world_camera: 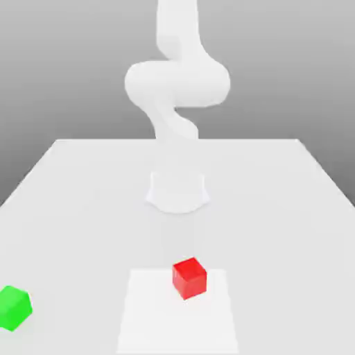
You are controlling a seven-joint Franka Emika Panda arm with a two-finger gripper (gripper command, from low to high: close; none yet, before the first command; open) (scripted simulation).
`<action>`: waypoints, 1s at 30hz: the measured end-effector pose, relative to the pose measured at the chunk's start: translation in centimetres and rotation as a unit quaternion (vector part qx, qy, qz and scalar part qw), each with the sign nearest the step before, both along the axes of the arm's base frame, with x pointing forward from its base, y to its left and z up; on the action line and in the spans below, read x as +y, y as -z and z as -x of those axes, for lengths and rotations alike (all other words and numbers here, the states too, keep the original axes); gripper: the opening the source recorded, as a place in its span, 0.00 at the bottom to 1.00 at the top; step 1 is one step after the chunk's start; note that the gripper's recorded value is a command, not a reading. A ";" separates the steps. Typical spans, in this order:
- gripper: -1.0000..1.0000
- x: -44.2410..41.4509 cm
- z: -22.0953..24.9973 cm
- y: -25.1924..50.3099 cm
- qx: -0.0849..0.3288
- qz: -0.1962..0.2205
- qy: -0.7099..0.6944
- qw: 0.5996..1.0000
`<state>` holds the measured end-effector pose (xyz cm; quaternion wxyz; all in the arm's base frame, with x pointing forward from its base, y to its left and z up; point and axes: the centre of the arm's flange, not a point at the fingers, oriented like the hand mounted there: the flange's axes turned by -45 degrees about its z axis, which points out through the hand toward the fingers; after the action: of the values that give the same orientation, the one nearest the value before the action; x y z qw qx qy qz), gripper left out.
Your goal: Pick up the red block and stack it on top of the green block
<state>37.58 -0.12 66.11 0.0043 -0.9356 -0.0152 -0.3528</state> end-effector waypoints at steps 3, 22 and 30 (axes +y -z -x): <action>0.50 0.2 -3.2 7.4 0.056 0.011 -0.031 0.998; 0.50 2.5 1.8 48.7 0.340 0.089 -0.209 0.912; 0.00 2.4 2.0 51.3 0.342 0.089 -0.209 0.912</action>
<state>35.54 2.33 14.78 -0.0004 -0.9709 -0.2393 0.0005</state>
